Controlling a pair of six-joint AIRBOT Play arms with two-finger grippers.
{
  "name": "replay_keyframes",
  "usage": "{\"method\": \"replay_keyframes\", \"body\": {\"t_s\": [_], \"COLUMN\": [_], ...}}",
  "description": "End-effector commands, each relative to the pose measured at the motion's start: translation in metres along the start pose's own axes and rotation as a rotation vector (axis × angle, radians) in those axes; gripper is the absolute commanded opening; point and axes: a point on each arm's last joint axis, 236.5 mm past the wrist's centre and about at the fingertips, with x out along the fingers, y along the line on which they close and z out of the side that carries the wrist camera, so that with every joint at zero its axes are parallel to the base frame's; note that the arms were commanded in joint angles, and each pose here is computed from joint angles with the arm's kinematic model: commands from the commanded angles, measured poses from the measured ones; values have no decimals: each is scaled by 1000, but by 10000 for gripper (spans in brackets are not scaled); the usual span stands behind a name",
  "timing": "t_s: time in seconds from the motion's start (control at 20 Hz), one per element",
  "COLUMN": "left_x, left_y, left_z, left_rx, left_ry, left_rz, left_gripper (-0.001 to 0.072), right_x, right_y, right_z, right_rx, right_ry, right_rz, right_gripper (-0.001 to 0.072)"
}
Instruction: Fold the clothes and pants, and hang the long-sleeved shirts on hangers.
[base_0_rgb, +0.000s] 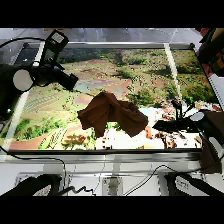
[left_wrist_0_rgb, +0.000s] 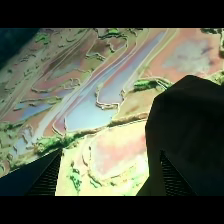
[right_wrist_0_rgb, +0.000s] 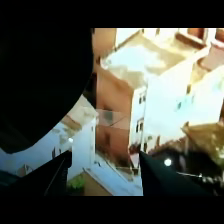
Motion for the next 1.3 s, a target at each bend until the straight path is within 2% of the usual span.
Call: {"method": "replay_keyframes", "body": {"t_s": [0.0,0.2,0.35,0.4,0.5,0.65,0.7,0.9,1.1,1.25], "left_x": [0,-4,-5,-5,-7,-7,-3,29,53,71], "left_y": [-7,-38,-60,-68,-83,-103,-109,-139,-186,-205], "left_z": [3,17,3,-7,-34,-74,-88,-157,-218,-243], "left_rx": [-25,-122,-154,-153,-140,-235,-250,-302,-478,-611], "left_ry": [-15,-62,5,54,174,380,442,619,688,660], "left_rz": [-31,-165,-259,-290,-352,-422,-442,-493,-544,-527], "left_gripper": [690,691,692,692,691,690,690,690,690,690], "right_x": [23,37,43,46,53,62,63,59,50,46], "right_y": [16,28,31,29,27,27,28,31,39,44], "right_z": [-8,-11,0,6,13,18,18,20,24,26], "right_rx": [136,212,247,249,229,194,188,172,91,62], "right_ry": [25,66,26,2,-34,-62,-65,-73,-99,-92], "right_rz": [143,243,270,255,208,162,156,159,165,175], "right_gripper": [449,448,443,381,363,81,14,13,13,13]}}
